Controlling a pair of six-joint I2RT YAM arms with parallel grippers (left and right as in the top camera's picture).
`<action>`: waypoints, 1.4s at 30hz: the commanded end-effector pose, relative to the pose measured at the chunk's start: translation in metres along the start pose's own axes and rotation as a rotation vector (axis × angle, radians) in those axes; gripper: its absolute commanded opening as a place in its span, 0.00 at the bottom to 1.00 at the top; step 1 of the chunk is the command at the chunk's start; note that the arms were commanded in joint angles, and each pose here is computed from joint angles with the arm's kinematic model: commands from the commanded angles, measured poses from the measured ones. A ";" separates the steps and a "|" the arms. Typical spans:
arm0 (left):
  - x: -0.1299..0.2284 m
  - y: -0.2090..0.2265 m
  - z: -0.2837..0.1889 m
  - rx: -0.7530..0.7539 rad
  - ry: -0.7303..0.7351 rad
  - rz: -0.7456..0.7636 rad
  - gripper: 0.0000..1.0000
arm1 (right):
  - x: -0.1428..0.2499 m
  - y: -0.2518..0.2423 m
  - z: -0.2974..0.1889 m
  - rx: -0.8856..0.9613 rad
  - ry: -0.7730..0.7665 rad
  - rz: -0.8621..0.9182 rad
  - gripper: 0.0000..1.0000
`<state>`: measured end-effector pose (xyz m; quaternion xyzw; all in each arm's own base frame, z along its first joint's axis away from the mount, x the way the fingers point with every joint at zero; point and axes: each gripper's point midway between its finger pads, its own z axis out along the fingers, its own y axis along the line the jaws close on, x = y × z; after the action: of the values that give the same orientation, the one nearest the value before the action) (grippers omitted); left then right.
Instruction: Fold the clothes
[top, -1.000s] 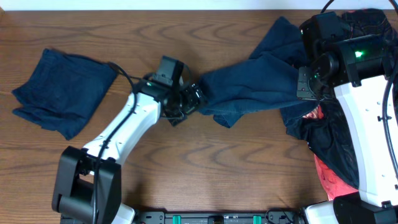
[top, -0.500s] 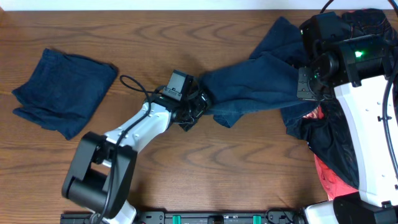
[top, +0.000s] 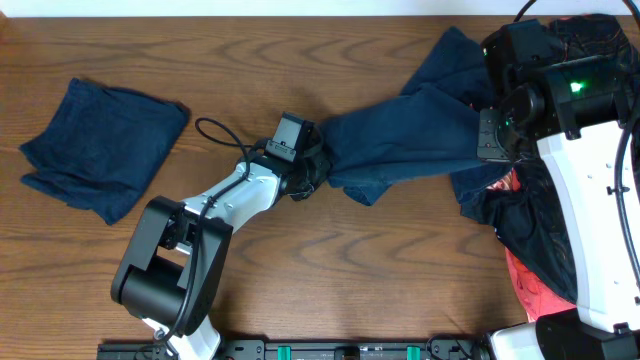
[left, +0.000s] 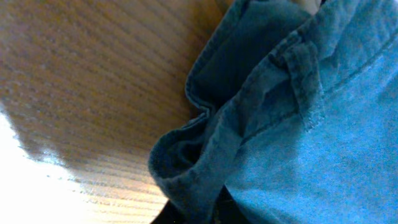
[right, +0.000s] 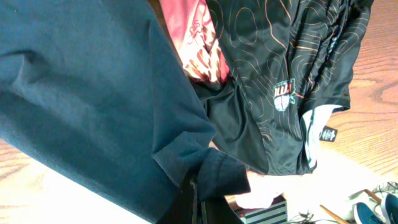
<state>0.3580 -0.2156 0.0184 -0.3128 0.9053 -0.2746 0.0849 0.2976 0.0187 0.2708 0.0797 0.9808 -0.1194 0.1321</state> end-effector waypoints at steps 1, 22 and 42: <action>-0.017 0.007 -0.004 -0.022 -0.057 0.040 0.06 | -0.002 -0.009 -0.002 0.029 -0.017 0.000 0.01; -0.016 -0.127 -0.379 0.386 -0.578 0.692 0.06 | -0.048 0.024 -0.073 -0.342 -0.391 0.042 0.01; 0.020 -0.124 -0.504 0.393 -0.744 0.706 0.06 | -0.041 -0.042 -0.207 -0.328 -0.876 0.064 0.01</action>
<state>0.2263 -0.0933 0.5137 -0.0305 0.7861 -0.2974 0.5410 0.2538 0.0318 0.5057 0.0317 0.8125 0.0567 0.5793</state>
